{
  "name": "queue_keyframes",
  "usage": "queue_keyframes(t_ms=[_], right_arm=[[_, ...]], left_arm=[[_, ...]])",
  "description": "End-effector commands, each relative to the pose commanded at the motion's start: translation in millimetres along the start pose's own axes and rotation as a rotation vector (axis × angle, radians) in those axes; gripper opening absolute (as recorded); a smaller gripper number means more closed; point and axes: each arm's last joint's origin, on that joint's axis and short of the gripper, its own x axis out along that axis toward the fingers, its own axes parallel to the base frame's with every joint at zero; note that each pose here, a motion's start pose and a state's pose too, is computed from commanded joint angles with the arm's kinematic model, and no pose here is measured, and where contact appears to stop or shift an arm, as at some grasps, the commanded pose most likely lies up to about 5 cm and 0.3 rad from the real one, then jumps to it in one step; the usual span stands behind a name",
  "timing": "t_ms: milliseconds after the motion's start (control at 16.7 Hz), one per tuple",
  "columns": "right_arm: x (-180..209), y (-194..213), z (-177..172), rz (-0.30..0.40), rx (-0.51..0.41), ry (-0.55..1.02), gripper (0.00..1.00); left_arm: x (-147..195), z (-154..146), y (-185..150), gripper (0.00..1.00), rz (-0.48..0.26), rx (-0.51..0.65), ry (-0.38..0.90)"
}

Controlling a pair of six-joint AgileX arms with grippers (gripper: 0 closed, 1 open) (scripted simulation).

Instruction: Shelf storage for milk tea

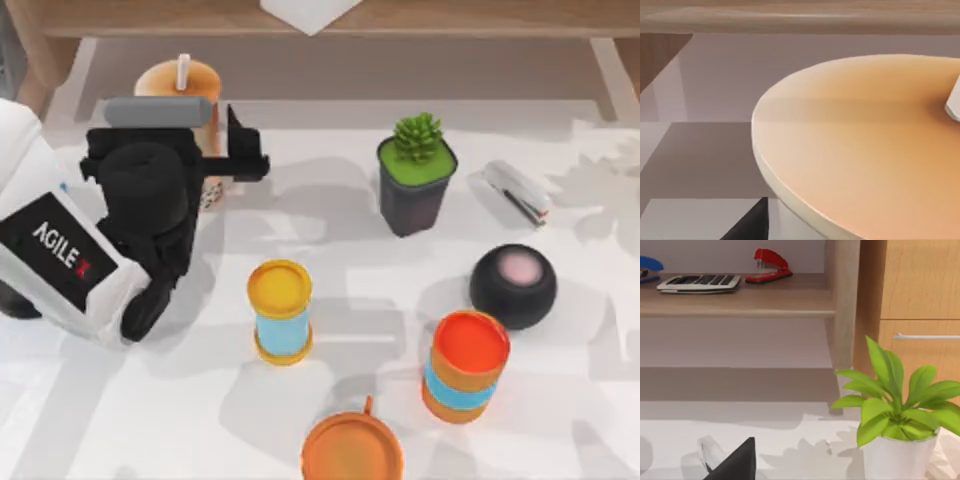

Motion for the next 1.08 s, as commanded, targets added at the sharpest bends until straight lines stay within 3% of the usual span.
queue_keyframes(t_ms=[600, 1080], right_arm=[[0.0, 0.0, 0.0, 0.000, 0.000, 0.000, 1.00], [0.0, 0.0, 0.0, 0.000, 0.000, 0.000, 1.00]], left_arm=[[0.0, 0.0, 0.0, 0.02, 0.000, 0.000, 0.000], [0.0, 0.0, 0.0, 0.00, 0.000, 0.000, 0.000]])
